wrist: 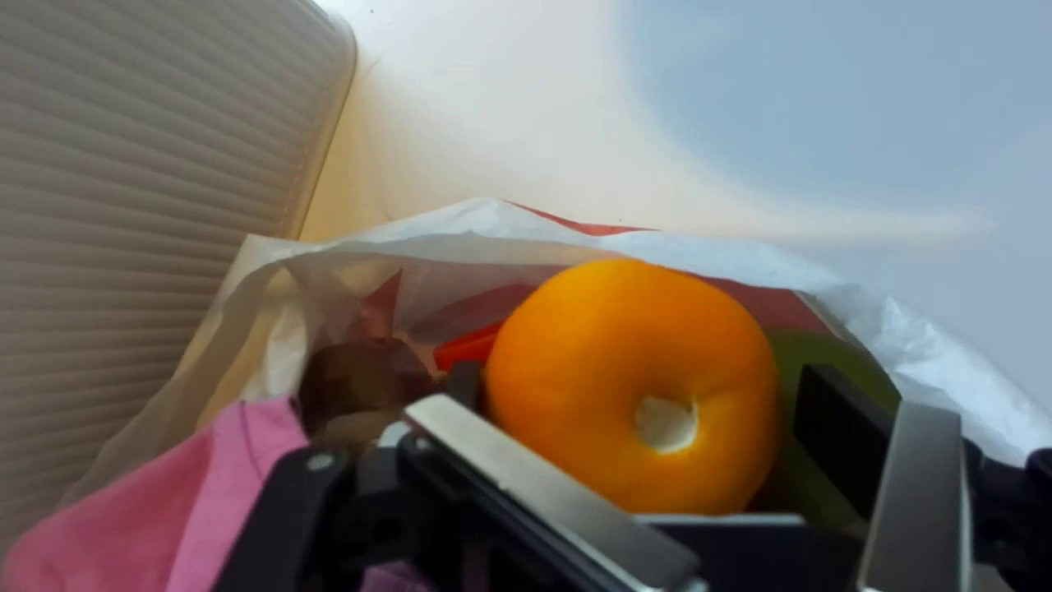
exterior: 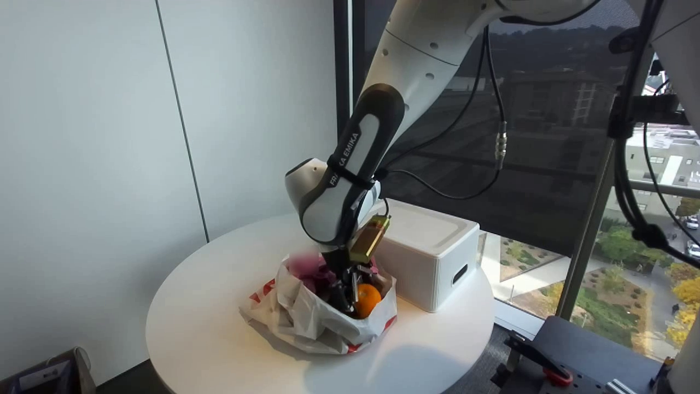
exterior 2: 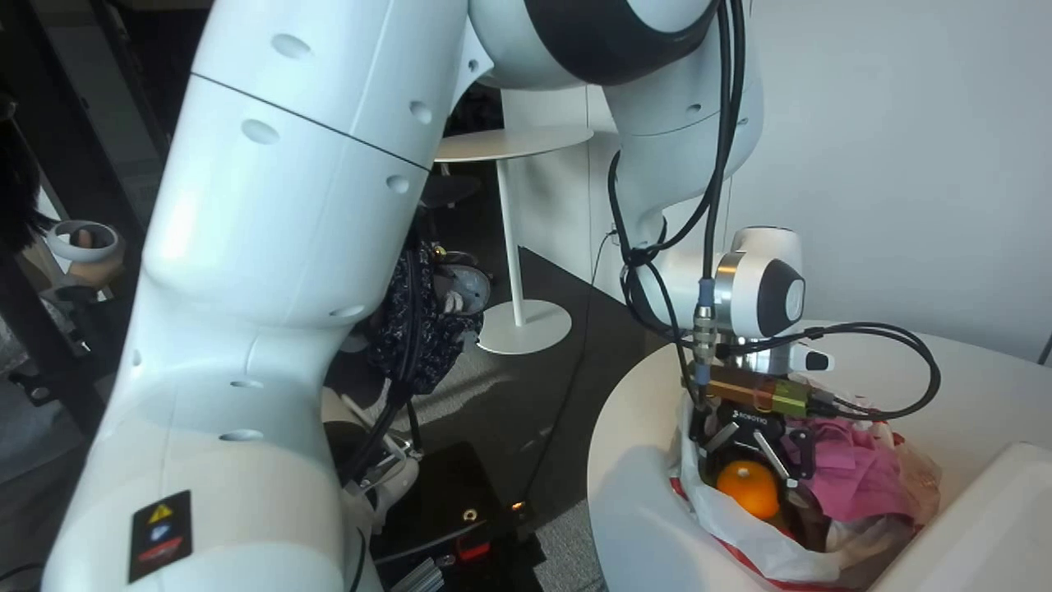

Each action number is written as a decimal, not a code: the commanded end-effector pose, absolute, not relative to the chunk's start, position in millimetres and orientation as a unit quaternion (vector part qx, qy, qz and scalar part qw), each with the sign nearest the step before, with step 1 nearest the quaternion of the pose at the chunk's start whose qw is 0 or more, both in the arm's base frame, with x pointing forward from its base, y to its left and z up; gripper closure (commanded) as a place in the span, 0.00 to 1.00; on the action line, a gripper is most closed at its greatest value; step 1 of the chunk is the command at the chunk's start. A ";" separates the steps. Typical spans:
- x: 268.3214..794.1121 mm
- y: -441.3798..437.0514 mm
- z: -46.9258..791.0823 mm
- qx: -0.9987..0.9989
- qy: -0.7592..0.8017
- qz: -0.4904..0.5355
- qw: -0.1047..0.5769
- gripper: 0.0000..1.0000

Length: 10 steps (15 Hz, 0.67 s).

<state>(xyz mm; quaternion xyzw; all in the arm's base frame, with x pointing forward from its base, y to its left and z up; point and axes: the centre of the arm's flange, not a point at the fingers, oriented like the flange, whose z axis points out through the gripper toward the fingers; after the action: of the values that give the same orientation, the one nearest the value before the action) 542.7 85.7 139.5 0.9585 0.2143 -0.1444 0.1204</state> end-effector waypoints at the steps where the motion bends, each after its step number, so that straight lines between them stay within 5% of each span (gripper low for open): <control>1: 555.7 81.3 152.8 0.959 0.210 -0.143 0.128 0.00; 10: 605.8 30.1 233.3 0.987 0.043 -0.109 0.106 0.00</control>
<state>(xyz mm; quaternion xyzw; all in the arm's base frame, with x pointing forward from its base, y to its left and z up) 589.3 36.8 195.6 0.9786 0.0950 -0.1324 0.1253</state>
